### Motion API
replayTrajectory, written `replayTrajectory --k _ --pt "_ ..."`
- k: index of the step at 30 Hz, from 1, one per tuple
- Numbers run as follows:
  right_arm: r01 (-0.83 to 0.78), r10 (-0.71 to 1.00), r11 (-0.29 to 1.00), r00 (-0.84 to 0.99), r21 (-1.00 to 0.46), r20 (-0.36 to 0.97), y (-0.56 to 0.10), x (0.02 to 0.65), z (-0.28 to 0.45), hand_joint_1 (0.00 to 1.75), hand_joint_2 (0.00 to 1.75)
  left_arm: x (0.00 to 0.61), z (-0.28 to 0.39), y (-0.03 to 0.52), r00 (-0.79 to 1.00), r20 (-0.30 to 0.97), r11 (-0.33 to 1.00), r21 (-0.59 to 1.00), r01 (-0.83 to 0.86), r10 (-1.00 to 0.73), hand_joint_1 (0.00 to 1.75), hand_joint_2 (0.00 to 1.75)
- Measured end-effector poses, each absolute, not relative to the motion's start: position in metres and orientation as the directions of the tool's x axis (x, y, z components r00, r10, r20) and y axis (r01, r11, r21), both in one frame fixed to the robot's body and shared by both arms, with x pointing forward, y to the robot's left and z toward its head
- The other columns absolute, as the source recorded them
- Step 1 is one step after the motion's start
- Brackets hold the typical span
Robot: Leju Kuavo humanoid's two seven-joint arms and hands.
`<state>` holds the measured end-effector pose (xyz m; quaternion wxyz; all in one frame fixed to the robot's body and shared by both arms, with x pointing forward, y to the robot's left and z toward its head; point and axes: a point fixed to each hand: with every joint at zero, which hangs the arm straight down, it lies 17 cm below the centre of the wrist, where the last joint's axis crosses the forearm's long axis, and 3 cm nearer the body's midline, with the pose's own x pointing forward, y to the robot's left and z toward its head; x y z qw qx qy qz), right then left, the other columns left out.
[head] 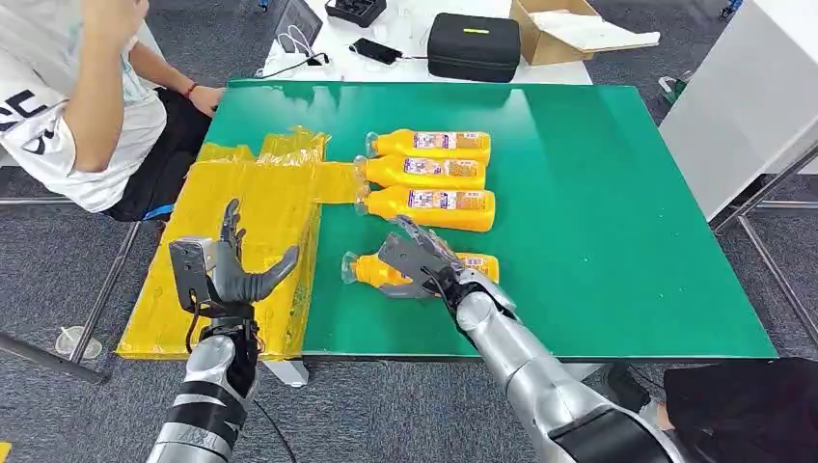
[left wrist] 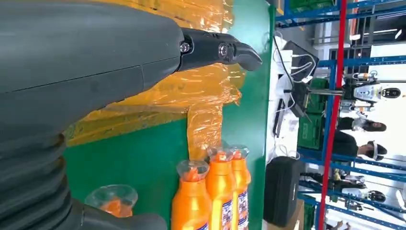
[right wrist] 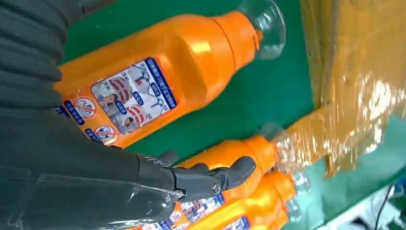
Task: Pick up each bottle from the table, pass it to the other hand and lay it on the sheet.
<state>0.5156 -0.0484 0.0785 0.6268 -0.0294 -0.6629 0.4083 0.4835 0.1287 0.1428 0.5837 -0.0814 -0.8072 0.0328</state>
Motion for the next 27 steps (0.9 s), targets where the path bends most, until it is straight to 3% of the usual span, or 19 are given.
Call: replayTrajectory --k 27 --pt "-0.500 0.789 0.399 -0.241 -0.769 0.566 -0.096 0.519 0.037 0.00 1.75 0.487 0.133 0.133 -0.287 0.946 0.988 -0.130 0.087 0.150 0.00 1.75"
